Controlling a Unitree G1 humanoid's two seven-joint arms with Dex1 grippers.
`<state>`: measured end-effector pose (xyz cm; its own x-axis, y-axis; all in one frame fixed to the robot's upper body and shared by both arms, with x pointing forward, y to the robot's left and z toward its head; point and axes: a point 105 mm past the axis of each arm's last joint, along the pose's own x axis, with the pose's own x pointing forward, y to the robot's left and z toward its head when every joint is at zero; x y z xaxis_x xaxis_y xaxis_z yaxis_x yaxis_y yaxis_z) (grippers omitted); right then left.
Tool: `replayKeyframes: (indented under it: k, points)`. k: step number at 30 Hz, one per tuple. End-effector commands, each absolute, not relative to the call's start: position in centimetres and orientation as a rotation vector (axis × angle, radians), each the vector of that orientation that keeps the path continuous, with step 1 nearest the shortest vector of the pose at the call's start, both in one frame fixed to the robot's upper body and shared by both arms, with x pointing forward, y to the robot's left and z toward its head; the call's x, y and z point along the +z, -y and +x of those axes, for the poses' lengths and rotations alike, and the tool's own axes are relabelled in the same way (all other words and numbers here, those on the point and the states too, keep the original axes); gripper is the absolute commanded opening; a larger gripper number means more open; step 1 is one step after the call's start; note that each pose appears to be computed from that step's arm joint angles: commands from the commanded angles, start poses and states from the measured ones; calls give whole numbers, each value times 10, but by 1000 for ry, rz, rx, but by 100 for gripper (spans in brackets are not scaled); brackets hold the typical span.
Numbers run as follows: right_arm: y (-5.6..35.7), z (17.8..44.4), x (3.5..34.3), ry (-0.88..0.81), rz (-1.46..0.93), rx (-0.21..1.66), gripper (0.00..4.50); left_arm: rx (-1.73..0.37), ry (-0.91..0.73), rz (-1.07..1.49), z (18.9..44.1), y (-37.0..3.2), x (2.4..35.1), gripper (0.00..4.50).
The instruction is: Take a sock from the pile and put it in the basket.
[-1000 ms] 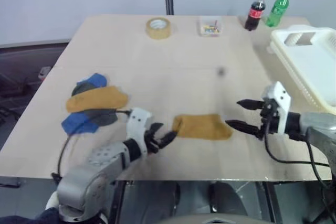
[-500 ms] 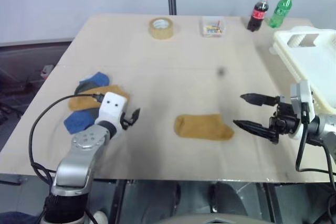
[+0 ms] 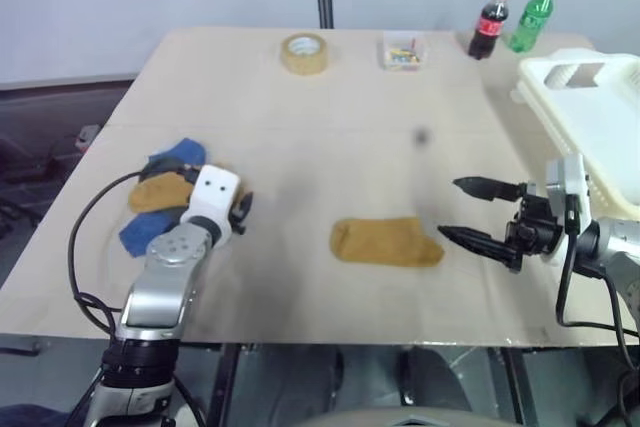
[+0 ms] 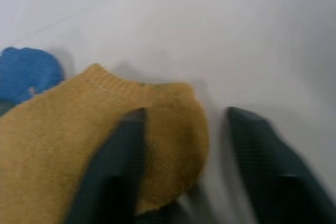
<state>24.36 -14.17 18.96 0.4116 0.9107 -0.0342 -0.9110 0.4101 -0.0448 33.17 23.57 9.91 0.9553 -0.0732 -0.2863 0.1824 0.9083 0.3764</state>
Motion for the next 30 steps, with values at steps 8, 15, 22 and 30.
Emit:
replayKeyframes:
  k: [8,15,22,30]
  points:
    - [136,234,201,60,-78,1197,450,-102,-293,414,331,-244,98,11]
    - [136,236,199,56,-92,1198,450,-229,-205,313,345,-205,128,11]
    - [131,240,198,67,-95,1203,450,-506,-224,189,357,-121,131,11]
    - [130,246,197,72,-116,1194,450,-811,-229,72,350,-12,139,11]
